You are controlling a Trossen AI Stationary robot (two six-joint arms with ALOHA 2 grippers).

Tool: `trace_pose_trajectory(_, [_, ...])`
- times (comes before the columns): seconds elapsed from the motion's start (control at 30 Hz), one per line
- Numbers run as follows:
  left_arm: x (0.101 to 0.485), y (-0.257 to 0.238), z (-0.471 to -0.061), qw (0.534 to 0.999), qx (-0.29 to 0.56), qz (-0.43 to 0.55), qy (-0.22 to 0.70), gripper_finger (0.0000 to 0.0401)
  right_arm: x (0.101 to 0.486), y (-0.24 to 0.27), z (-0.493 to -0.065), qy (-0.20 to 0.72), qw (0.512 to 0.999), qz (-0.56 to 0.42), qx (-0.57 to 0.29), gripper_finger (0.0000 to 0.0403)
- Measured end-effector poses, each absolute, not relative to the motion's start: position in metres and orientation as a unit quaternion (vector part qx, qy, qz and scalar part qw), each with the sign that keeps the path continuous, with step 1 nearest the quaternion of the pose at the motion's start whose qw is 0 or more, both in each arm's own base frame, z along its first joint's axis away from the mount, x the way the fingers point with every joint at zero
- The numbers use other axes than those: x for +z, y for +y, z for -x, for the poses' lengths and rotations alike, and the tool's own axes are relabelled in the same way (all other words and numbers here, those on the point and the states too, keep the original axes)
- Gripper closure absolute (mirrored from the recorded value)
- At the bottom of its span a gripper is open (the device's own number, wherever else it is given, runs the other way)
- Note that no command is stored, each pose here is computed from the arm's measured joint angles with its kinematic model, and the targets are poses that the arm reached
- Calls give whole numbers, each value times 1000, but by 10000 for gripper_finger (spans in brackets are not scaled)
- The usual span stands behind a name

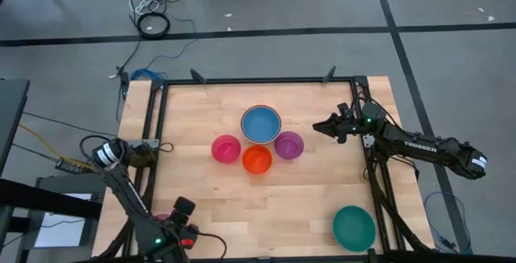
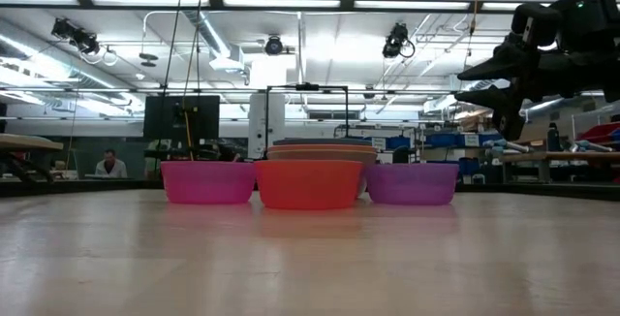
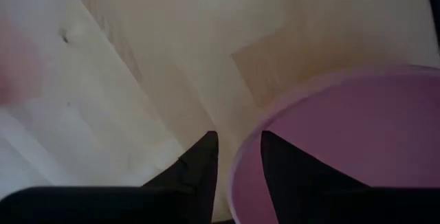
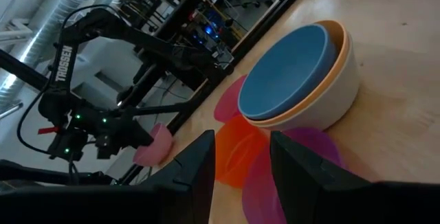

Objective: Nest bowls inside each other
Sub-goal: Stack the pink bowl on top of the blue bowl

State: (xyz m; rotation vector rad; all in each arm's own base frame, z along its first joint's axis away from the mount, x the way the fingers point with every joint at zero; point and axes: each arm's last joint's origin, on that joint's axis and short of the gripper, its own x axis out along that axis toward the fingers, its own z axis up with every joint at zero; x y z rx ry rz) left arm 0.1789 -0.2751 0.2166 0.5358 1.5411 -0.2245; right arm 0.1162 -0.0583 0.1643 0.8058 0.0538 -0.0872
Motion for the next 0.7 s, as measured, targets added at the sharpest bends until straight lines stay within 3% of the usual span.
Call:
trace_pose_trajectory(0.5, [187,-267,-190,666,-147,-188,706,285,165,-58,-116,24,920,-389,-37,274])
trace_pose_trajectory(0.6, [186,-262,-195,661,-153,-185,711,318,165,-58,-116,24,921,-386,-39,274])
trace_pose_trajectory(0.7, [187,-256,-202,652,-158,-173,722,380,165,-58,-116,24,923,-383,-40,274])
